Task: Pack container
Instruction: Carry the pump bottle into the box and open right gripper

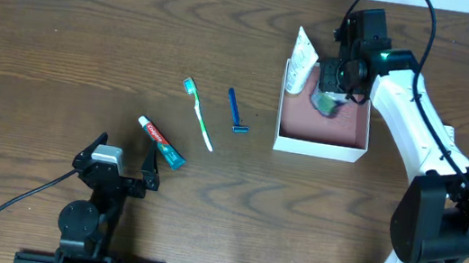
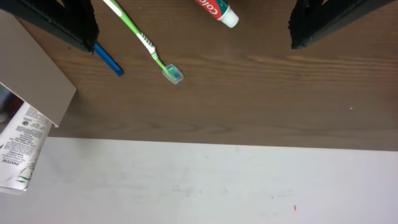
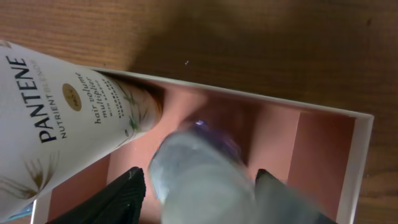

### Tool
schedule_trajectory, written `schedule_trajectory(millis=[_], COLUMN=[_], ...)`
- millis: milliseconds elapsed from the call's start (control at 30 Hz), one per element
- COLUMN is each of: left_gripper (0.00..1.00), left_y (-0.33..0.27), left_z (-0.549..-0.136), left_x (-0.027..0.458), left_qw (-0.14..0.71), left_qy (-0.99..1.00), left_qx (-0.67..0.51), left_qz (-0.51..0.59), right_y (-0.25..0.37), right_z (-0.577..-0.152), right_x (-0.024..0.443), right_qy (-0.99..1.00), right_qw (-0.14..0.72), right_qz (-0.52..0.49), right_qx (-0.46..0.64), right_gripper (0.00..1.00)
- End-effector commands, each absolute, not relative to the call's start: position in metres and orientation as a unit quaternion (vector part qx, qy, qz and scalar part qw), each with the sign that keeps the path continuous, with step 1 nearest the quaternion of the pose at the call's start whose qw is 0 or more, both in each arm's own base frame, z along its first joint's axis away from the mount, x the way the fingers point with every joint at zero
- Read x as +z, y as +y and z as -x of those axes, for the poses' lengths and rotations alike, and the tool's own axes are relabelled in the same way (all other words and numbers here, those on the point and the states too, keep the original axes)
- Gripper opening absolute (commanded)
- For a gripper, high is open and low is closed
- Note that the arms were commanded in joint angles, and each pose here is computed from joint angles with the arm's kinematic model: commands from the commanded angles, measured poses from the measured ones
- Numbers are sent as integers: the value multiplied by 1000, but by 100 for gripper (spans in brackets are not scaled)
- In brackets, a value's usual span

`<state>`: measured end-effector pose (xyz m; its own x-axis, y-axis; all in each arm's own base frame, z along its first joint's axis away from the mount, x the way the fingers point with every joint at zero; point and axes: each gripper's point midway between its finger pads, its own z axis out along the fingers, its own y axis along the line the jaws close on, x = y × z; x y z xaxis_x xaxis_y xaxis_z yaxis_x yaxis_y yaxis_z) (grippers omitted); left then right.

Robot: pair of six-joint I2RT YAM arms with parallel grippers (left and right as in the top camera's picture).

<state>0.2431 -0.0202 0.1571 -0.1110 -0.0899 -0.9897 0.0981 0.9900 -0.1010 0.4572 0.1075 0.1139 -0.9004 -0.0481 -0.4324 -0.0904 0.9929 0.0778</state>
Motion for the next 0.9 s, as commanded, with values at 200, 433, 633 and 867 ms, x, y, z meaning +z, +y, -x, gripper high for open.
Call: schedule_trajectory(millis=[200, 433, 633, 867], left_gripper=[98, 98, 98, 98], left_y=[-18, -18, -18, -18], left_z=[-244, -244, -244, -244], left_x=[140, 140, 140, 140], left_qw=[652, 652, 652, 652], left_qy=[755, 755, 755, 755], left_qx=[-69, -69, -69, -69], left_qz=[3, 3, 3, 3], right_y=[113, 116, 113, 107], right_z=[-459, -470, -474, -468], right_x=[123, 141, 169, 225], right_qy=[971, 963, 954, 934], right_qw=[232, 259, 292, 351], right_qz=[37, 37, 35, 29], right_qx=[51, 57, 53, 58], right_gripper=[58, 57, 58, 63])
